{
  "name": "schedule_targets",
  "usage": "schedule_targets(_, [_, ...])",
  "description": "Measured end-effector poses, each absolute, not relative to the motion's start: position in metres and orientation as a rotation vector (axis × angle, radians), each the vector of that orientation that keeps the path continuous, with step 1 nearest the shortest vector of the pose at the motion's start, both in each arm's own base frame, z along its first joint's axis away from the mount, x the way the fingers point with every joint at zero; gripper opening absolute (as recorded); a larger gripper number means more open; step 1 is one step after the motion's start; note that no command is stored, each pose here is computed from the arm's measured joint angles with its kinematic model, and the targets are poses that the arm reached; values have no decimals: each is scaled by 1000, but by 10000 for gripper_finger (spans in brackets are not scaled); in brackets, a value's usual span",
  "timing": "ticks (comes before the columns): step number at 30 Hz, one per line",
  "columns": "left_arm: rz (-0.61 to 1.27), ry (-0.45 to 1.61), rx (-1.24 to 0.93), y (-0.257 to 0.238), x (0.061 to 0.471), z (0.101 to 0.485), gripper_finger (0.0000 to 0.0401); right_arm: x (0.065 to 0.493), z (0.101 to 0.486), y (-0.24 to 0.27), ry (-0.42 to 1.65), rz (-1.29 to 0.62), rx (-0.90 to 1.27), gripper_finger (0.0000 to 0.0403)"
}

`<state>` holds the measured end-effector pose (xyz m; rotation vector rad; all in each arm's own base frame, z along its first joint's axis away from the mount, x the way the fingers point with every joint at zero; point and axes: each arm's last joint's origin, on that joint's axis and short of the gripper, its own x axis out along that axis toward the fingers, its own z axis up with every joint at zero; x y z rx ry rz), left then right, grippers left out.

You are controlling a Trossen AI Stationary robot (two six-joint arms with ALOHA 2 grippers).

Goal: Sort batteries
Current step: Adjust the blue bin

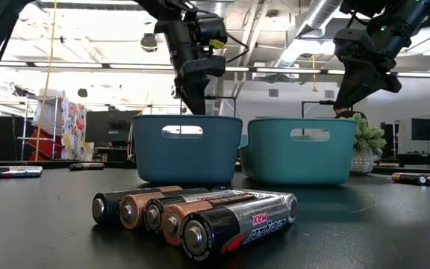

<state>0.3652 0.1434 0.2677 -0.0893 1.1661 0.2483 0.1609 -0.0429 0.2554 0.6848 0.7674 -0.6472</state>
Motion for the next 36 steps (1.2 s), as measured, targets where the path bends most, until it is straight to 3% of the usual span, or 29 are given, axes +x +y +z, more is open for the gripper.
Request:
schedule_targets(11, [98,1133,-62,205,346,251,139,162,256,-43,731,-673,750,127])
schedule_targets(17, [28,1145,55,226,340,240,139,161,256,-46,724,-691,757,127])
schedule_targets(27, [-39,1166,118,235,341,225,139,160,256,-50,709,-724,795,127])
schedule_targets(36, [-154,1123,141,214,354,226,139,160,256,-50,709,-725,795,127])
